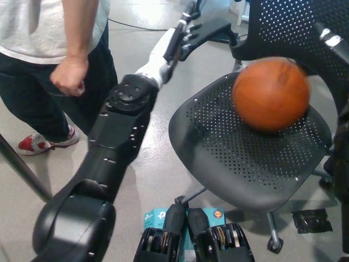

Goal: The robot grabs the basketball from a person using both hands and then drops it on the black chair in the front

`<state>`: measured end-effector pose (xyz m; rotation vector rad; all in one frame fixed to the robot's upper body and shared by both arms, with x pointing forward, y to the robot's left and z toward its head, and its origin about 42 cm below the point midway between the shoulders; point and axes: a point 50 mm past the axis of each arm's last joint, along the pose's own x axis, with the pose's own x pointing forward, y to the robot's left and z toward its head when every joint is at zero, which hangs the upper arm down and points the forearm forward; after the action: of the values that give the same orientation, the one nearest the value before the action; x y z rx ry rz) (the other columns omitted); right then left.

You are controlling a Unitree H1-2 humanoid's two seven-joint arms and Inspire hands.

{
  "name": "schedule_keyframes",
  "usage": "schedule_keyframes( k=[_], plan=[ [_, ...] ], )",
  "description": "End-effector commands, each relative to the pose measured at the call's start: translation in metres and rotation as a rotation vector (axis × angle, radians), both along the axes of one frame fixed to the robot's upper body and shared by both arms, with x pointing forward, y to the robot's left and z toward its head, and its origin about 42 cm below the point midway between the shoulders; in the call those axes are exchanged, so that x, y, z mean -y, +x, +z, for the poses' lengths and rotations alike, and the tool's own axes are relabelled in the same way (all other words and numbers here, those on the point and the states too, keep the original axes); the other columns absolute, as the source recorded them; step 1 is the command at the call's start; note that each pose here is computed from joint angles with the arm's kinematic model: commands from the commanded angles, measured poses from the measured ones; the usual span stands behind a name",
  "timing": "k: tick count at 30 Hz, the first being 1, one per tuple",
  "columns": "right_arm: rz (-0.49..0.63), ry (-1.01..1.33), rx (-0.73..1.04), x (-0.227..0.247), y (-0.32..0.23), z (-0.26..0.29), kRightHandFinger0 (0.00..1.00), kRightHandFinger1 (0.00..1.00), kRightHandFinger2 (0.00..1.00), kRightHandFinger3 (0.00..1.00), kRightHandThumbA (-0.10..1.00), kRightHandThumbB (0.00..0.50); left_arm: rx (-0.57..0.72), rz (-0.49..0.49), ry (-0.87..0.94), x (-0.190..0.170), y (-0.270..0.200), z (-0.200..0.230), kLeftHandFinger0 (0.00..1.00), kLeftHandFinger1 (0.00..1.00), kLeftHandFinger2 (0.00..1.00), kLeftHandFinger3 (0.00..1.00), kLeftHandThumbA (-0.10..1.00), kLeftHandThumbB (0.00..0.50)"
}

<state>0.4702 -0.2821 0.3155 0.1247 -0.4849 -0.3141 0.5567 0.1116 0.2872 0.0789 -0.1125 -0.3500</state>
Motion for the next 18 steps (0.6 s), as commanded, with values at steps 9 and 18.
schedule_keyframes(
  k=[9,18],
  plan=[
    [0.04,-0.15,0.265,0.003,-0.063,0.052,1.0,1.0,1.0,1.0,1.0,0.257,0.258,-0.123,0.017,-0.039,-0.054,0.035,1.0,1.0,1.0,1.0,1.0,0.334],
    [0.217,-0.236,0.227,-0.029,-0.145,-0.018,1.0,1.0,1.0,1.0,1.0,0.307,0.393,-0.149,0.018,-0.077,-0.181,-0.018,1.0,1.0,1.0,1.0,1.0,0.307]
  ],
)
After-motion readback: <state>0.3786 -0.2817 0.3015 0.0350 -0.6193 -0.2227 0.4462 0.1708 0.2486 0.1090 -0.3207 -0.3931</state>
